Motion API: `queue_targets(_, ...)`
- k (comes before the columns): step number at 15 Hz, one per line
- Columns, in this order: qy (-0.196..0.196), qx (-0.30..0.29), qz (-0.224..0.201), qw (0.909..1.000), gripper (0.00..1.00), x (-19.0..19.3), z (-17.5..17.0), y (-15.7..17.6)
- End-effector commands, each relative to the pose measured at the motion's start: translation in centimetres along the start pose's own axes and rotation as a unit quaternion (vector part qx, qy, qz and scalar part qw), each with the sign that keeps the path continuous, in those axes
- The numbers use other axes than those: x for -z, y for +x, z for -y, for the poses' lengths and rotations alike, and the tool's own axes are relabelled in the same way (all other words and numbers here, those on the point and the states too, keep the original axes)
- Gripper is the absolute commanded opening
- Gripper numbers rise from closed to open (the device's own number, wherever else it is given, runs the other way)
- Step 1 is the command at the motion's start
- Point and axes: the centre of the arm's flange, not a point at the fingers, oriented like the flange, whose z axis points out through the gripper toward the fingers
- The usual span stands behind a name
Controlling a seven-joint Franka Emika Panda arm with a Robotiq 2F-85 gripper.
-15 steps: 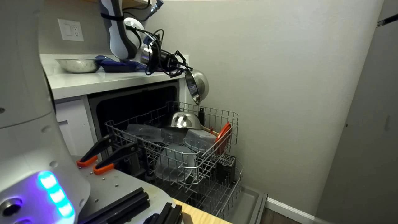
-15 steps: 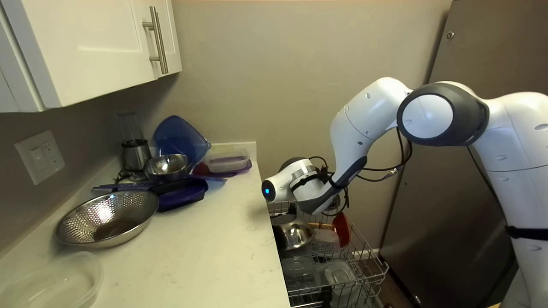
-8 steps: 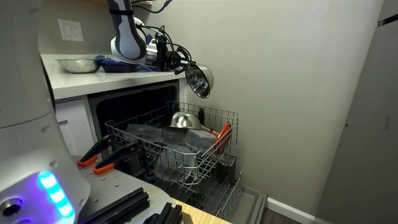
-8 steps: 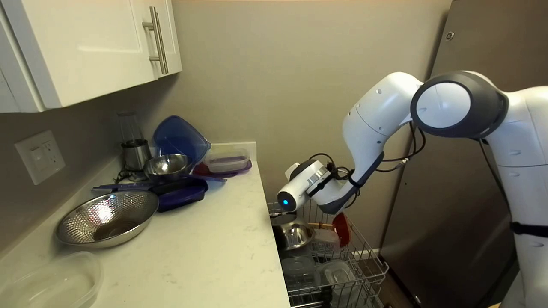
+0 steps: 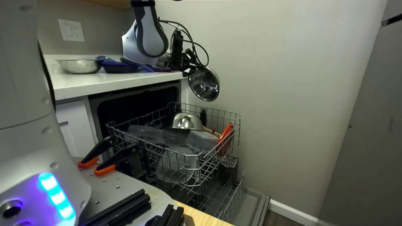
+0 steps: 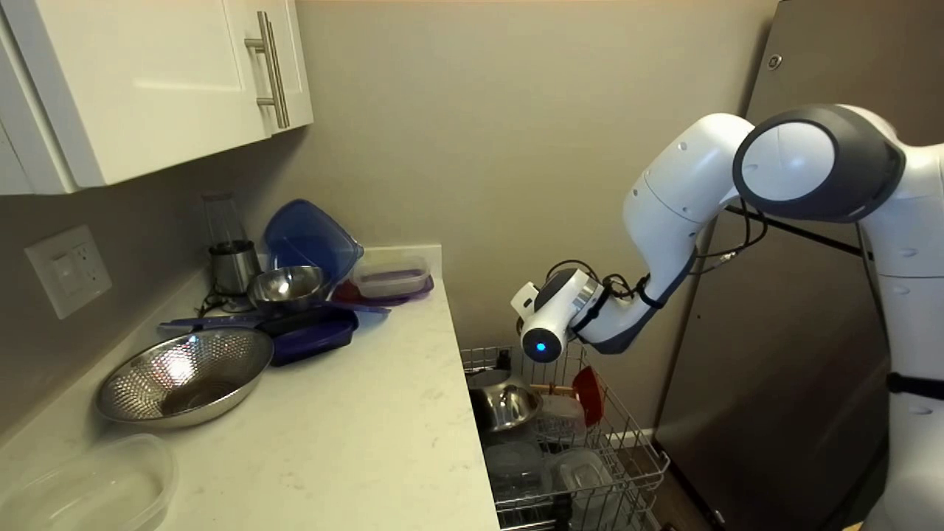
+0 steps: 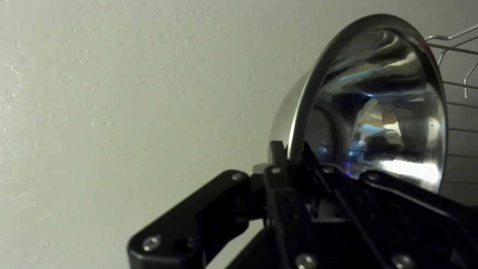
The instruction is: Pick up the silver bowl from the kitchen counter and place it upside down in the dishwasher
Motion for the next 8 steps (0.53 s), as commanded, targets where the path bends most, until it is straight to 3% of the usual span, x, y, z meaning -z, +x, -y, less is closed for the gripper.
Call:
queue_targets(1, 0.001, 0.001, 0.0, 1.0, 0.11, -0.1, 0.03, -0.22)
queue_targets(8, 0.001, 0.002, -0.006, 1.0, 0.11, 0.23, 0.07, 0.03)
